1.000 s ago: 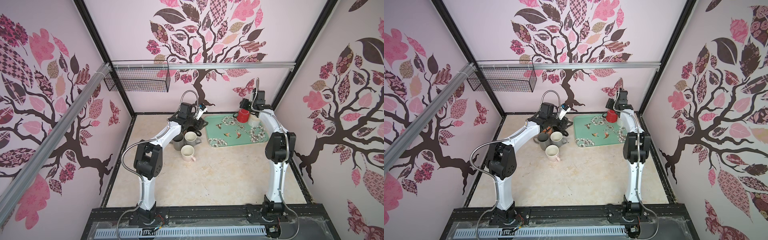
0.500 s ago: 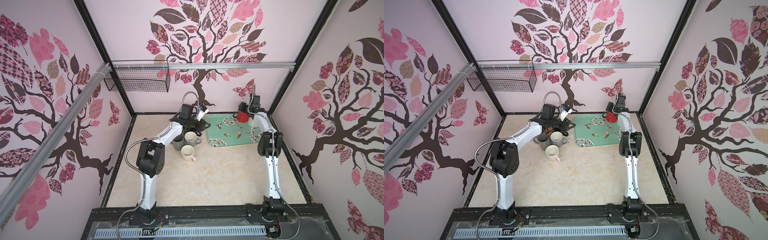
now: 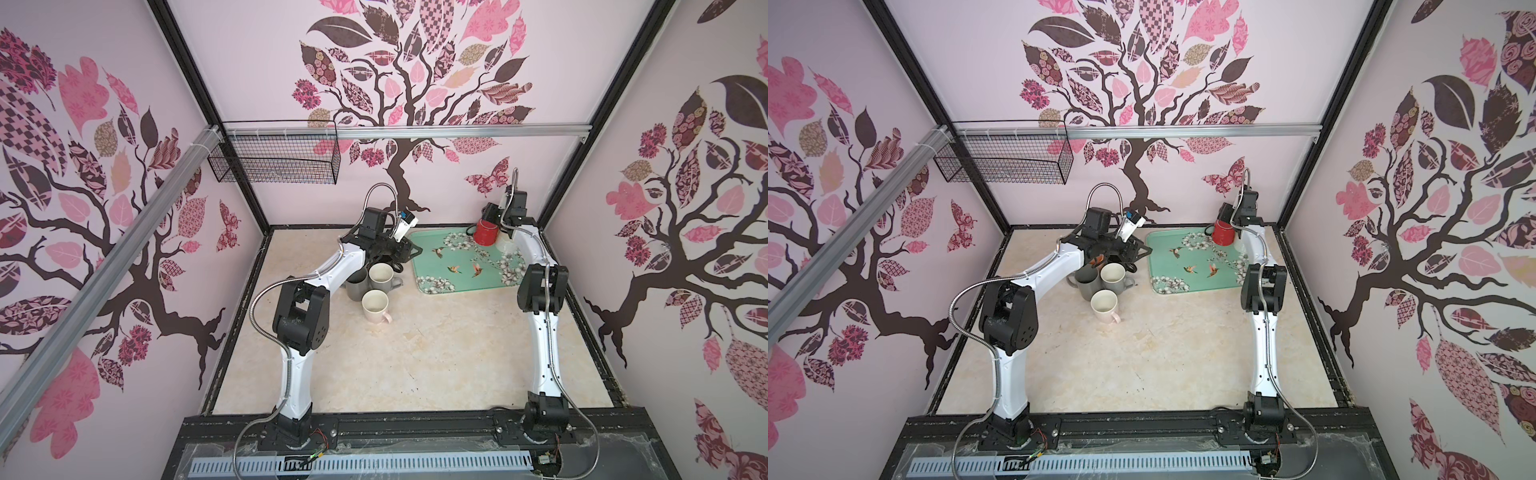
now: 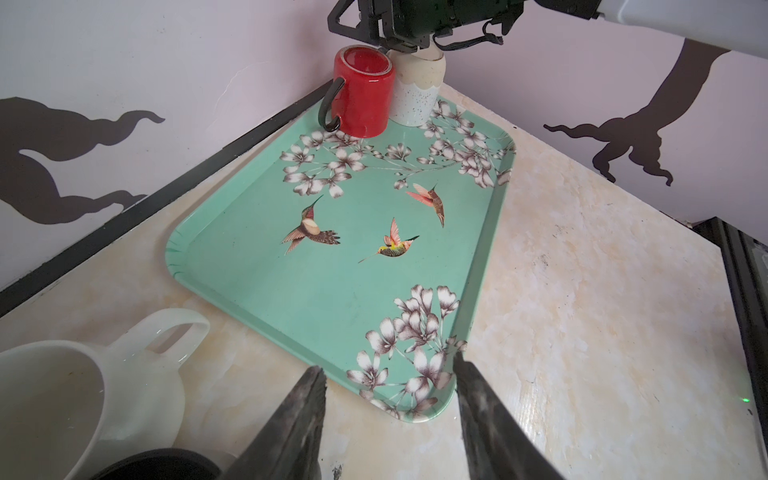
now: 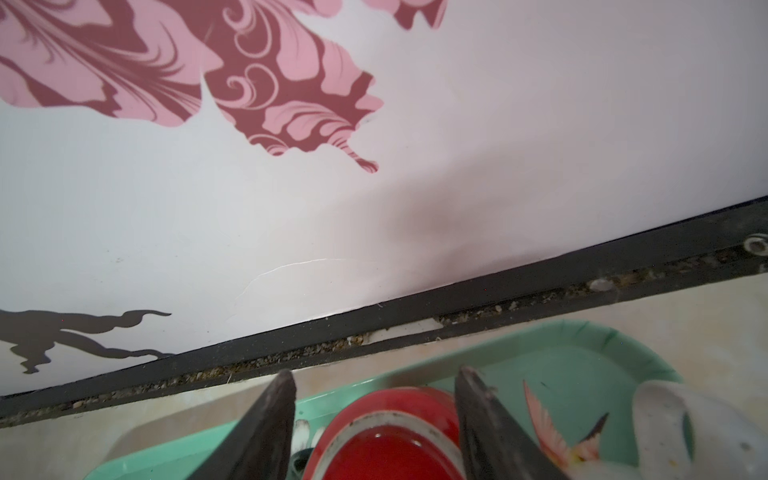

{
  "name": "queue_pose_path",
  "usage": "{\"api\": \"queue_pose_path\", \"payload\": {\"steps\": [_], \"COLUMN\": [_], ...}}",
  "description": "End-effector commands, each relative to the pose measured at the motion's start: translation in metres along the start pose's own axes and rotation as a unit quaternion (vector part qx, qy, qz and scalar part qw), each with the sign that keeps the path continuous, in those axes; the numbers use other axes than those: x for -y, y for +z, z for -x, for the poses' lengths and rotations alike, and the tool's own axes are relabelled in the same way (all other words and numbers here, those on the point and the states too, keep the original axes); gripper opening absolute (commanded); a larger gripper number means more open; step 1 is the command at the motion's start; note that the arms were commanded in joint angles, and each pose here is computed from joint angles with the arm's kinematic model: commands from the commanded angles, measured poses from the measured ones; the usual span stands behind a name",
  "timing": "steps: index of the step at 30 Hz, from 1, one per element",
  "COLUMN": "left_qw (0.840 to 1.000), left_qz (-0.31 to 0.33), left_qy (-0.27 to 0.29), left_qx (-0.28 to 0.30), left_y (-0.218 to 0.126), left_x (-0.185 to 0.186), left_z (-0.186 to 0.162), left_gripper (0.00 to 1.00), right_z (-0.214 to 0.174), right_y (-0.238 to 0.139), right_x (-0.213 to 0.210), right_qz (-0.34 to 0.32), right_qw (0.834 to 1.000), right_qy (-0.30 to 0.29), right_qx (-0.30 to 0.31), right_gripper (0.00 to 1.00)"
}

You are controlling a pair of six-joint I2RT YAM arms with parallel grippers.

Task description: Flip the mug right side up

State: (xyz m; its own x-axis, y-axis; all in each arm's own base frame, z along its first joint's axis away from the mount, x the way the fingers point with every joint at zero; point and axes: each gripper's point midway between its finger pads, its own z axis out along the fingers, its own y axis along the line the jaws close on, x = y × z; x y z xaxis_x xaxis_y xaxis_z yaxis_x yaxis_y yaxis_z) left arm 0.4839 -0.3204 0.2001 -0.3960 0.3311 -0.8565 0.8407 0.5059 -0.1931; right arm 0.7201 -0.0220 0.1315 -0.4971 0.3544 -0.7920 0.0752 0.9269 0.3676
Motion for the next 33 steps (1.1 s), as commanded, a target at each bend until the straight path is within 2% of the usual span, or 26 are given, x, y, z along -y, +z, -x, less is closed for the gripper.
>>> {"api": "queue_pose_path", "payload": {"steps": [1, 11, 17, 19, 23, 27, 30, 33], "left_qw": [0.999, 0.999, 0.999, 0.999, 0.999, 0.993, 0.979, 0.965], "left_qz": [-0.009, -0.012, -0.017, -0.018, -0.018, -0.007, 0.001, -0.001], "left_qy": [0.017, 0.009, -0.003, 0.003, 0.047, 0.118, 0.184, 0.236], "left_qx": [0.030, 0.032, 0.029, 0.028, 0.017, -0.030, -0.082, -0.118], "left_y": [-0.006, -0.013, -0.015, -0.017, -0.020, -0.019, -0.012, -0.002], "left_x": [0.007, 0.013, 0.017, 0.019, 0.025, 0.030, 0.036, 0.039], "left_z": [0.028, 0.032, 0.027, 0.025, 0.015, -0.004, -0.028, -0.043], "left_gripper": [0.53, 0.52, 0.52, 0.52, 0.51, 0.52, 0.56, 0.58], "right_z": [-0.042, -0.081, -0.115, -0.113, -0.126, -0.155, -0.182, -0.191], "right_y": [0.015, -0.002, -0.027, -0.045, -0.071, -0.092, -0.110, -0.123], "right_x": [0.004, -0.027, -0.049, -0.063, -0.083, -0.088, -0.093, -0.103], "right_qz": [0.017, 0.047, 0.050, 0.054, 0.068, 0.089, 0.107, 0.122], "right_qw": [0.998, 0.991, 0.985, 0.985, 0.983, 0.980, 0.976, 0.972], "right_qy": [0.012, -0.006, -0.030, -0.053, -0.074, -0.056, -0.050, -0.049], "right_qx": [-0.055, -0.125, -0.163, -0.153, -0.153, -0.169, -0.182, -0.193], "right_gripper": [0.60, 0.51, 0.51, 0.51, 0.51, 0.50, 0.50, 0.52]}}
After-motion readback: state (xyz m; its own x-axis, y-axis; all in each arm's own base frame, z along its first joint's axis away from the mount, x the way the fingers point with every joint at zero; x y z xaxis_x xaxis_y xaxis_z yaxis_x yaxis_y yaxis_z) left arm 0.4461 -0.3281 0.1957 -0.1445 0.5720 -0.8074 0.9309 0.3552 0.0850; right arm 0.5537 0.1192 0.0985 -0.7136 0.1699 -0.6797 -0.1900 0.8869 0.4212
